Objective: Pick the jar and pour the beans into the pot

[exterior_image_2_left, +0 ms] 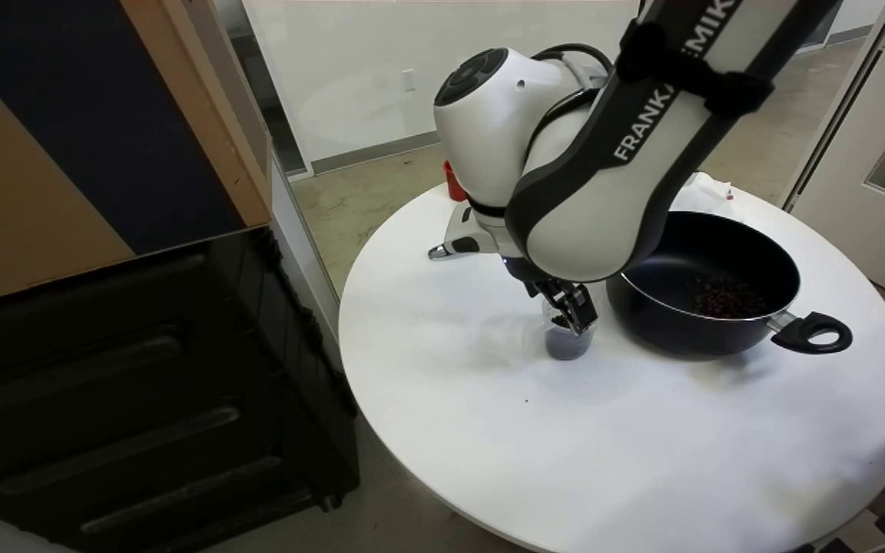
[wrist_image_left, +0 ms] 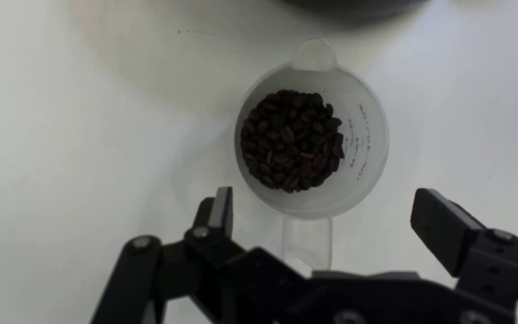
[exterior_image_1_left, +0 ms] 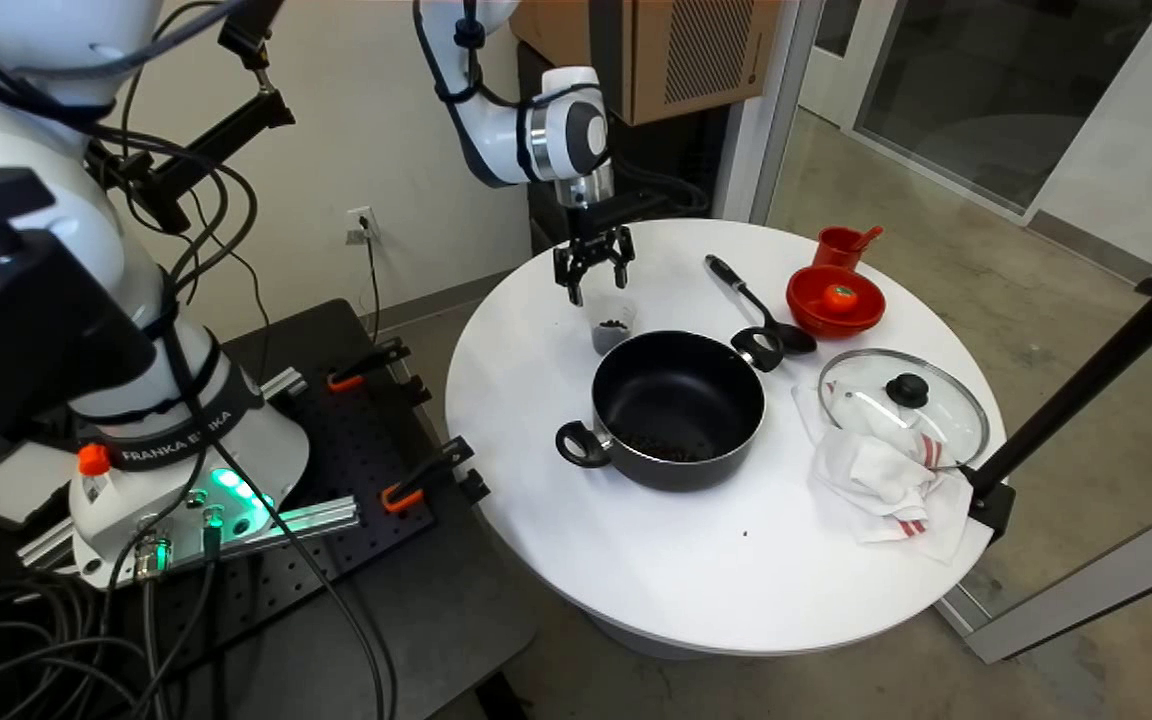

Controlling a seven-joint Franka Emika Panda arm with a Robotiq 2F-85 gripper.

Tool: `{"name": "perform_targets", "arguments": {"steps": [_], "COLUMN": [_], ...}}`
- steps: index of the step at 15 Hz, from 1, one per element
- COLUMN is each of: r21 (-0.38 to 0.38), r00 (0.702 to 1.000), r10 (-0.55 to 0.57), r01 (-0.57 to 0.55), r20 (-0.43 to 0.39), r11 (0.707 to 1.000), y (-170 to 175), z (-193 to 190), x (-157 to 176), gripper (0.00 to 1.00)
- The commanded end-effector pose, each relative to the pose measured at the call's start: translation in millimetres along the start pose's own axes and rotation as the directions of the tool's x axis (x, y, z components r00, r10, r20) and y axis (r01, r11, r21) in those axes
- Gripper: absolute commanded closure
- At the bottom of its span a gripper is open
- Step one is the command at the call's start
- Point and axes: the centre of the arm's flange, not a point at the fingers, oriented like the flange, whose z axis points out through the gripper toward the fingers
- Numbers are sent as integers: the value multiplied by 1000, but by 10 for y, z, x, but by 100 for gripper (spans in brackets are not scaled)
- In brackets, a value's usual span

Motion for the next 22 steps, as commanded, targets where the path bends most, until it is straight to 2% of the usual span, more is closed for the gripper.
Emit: {"name": "perform_targets", "arguments": {"steps": [1,6,7,8,10,17,18,22], "r21": [13,26,27,27,24,33,55,124], "r00": [1000,999,999,999,999,1000,1000,995], "r10": [-3,-24,-26,-29,-34,-16,9,100], "r01": [3,23,26,28,34,16,-9,-96], "r20": [21,21,21,20,19,13,6,-29], "r11": [1000,999,999,999,999,999,998,988], "y": [46,-5,-12,-15,-19,0,6,128], "z": [66,108,112,112,99,37,-12,-415], "x": [66,178,197,211,224,180,150,-107], "gripper": [0,0,25,26,40,94,96,93]}}
